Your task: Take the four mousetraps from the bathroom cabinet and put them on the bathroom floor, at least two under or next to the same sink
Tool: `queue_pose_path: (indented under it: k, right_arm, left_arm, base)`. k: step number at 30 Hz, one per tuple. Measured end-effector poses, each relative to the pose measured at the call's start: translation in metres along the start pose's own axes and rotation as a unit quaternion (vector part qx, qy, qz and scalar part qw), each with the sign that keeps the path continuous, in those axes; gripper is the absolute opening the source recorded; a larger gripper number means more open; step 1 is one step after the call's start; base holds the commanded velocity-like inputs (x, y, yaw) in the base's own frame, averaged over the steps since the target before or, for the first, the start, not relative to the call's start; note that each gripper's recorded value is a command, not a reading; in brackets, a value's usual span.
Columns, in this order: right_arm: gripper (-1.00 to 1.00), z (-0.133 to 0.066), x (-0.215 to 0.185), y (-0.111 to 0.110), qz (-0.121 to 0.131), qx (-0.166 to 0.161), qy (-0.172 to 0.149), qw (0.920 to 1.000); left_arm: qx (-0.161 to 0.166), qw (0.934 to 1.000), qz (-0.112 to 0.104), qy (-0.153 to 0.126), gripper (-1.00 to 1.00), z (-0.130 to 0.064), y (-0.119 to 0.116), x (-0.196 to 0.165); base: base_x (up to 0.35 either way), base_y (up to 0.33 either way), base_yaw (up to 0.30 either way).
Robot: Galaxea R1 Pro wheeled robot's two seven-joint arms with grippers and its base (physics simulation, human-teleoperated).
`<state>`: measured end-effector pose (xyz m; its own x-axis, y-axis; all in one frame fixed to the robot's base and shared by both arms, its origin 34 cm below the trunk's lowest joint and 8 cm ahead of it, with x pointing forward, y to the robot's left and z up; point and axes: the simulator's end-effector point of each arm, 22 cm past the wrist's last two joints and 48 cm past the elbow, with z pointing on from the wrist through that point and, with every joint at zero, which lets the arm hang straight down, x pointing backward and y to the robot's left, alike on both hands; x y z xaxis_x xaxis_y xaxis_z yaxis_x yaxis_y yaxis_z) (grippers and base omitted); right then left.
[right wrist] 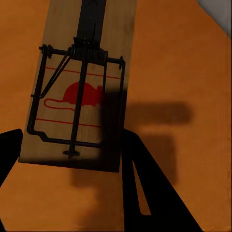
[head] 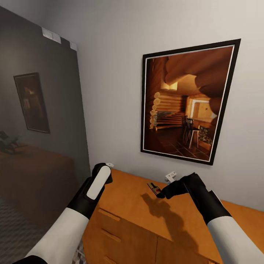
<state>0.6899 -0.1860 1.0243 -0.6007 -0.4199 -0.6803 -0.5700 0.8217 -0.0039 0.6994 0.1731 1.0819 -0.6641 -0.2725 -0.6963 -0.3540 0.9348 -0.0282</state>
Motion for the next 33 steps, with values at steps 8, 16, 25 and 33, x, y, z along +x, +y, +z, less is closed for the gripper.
queue_pose_path:
  k: [8, 16, 25, 33]
  right_arm:
    - [-1.00, -0.007, 0.002, -0.014, 0.027, 0.009, -0.004, 0.9996]
    - [-1.00, -0.017, 0.007, -0.045, 0.060, 0.046, -0.011, 0.9971]
    - [-1.00, -0.020, 0.010, -0.064, 0.065, 0.087, -0.010, 0.9941]
    - [-1.00, -0.020, 0.009, -0.066, 0.065, 0.093, -0.010, 0.9935]
  left_arm:
    - [0.048, 0.9988, 0.006, 0.002, -1.00, 0.000, -0.022, 0.002]
    - [0.110, 0.9936, 0.016, 0.019, -1.00, 0.011, -0.045, 0.015]
    - [0.116, 0.9929, 0.018, 0.021, -1.00, 0.012, -0.048, 0.016]
    - [0.116, 0.9928, 0.018, 0.022, -1.00, 0.012, -0.048, 0.017]
  base:
    - [0.000, 0.000, -0.287]
    - [0.000, 0.000, -0.291]
    - [0.000, 0.000, -0.292]
    - [-0.020, 0.008, -0.292]
